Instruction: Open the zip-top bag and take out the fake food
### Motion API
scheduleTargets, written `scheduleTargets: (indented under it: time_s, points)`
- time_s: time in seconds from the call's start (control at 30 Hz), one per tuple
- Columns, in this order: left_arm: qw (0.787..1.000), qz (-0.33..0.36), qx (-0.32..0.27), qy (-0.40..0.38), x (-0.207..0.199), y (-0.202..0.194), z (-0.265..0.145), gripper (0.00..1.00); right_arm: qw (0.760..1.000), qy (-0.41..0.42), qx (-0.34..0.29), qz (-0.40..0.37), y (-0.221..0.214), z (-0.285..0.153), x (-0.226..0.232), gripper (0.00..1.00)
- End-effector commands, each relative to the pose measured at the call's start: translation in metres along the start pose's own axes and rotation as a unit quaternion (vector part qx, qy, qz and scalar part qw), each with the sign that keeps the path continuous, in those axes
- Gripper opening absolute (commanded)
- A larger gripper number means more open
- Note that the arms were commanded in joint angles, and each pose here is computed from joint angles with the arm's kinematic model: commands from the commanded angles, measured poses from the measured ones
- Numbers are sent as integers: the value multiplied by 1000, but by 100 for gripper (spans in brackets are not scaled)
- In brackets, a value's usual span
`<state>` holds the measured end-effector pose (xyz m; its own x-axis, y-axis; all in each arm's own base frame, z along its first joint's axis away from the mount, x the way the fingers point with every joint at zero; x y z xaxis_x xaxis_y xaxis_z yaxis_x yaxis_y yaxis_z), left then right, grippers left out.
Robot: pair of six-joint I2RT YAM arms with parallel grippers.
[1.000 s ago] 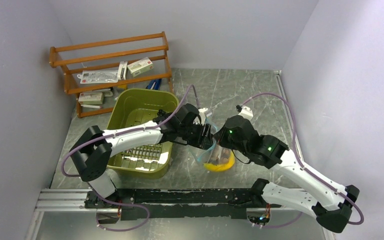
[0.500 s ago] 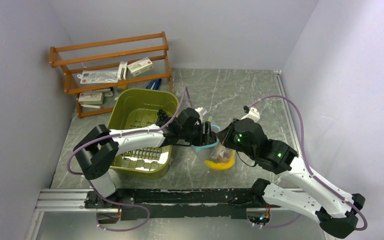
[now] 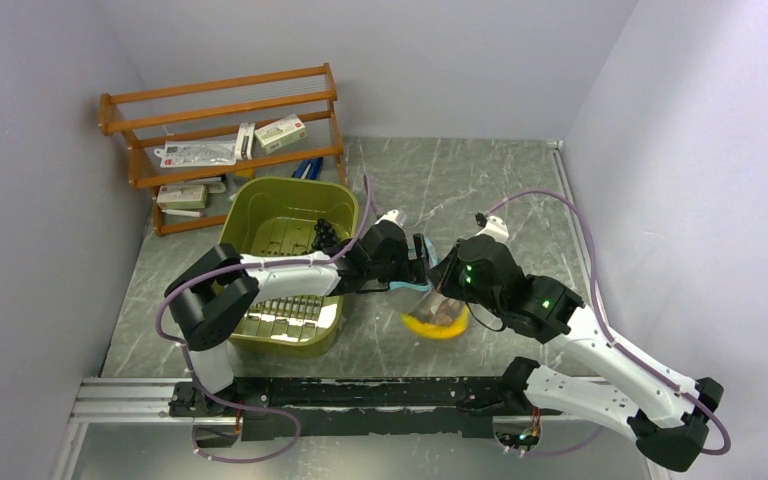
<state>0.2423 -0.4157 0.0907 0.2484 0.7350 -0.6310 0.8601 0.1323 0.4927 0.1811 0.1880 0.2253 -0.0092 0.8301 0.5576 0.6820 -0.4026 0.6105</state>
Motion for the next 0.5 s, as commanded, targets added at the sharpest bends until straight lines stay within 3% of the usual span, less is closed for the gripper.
scheduleTargets:
  time_s: [0.0, 0.13, 0.47]
  points:
    - [997, -37, -71, -2, -5, 24, 9, 100, 1000, 19, 2, -3, 0, -2, 7, 0]
    - [994, -57, -89, -17, -10, 29, 18, 98, 1000, 23, 2, -1, 0, -2, 8, 0]
    - [993, -102, -66, 6, -1, 14, 47, 95, 997, 68, 18, -14, -4, -3, 25, 0]
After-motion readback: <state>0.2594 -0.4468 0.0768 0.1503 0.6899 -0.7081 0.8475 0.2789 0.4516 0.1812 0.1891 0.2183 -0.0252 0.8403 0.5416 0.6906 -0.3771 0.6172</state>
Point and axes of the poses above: each gripper's point midway between its finger pads, its own z axis out along the fingers, its own x axis along the line the jaws close on, y = z × x, the point moved 1 cm from there along -z, back along the fingers, and after that the axes turned 2 degrees about z, right-handed, at the moved point
